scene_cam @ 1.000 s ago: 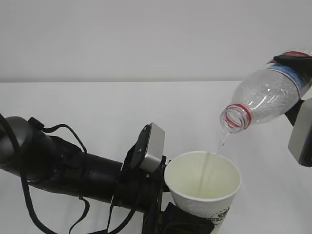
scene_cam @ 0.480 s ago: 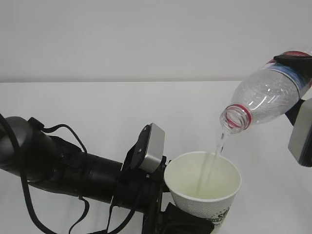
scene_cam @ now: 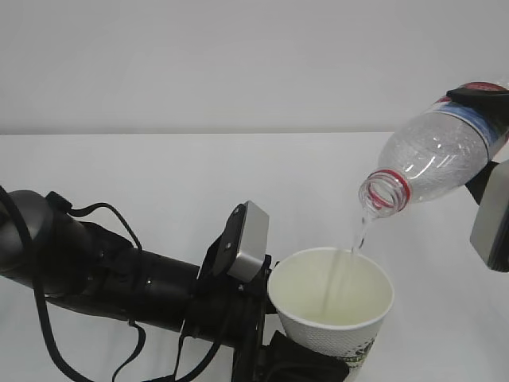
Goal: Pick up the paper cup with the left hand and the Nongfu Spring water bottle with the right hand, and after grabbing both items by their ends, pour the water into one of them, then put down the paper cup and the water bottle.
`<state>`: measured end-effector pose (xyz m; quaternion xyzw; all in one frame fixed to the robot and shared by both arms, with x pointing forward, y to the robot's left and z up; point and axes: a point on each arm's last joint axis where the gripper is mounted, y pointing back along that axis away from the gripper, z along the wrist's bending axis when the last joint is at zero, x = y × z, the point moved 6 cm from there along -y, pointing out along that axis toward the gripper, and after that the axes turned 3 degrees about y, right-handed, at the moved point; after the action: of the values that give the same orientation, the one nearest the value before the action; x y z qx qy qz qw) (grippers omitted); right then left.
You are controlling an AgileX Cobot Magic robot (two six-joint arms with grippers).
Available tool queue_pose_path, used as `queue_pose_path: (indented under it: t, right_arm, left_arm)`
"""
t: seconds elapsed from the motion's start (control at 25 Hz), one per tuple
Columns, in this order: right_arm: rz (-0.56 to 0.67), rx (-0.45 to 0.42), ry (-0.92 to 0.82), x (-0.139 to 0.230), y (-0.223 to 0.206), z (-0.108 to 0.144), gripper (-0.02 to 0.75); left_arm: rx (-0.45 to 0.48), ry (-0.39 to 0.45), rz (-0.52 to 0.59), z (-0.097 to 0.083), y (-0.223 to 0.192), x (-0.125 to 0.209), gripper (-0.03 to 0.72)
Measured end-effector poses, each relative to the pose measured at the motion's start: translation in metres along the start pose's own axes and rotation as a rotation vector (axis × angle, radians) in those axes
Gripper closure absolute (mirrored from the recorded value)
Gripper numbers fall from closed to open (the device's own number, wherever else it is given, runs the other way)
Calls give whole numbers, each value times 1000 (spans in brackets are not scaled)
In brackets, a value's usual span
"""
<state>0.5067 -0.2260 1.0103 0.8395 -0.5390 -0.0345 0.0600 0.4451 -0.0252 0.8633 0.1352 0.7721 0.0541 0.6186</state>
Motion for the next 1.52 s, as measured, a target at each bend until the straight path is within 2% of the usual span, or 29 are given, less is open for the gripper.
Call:
queue_pose_path:
  t: [1.52]
  right_arm:
    - [5, 5, 5, 1, 0, -1, 279]
  left_arm:
    - [-2, 0, 3, 0, 0, 0, 175]
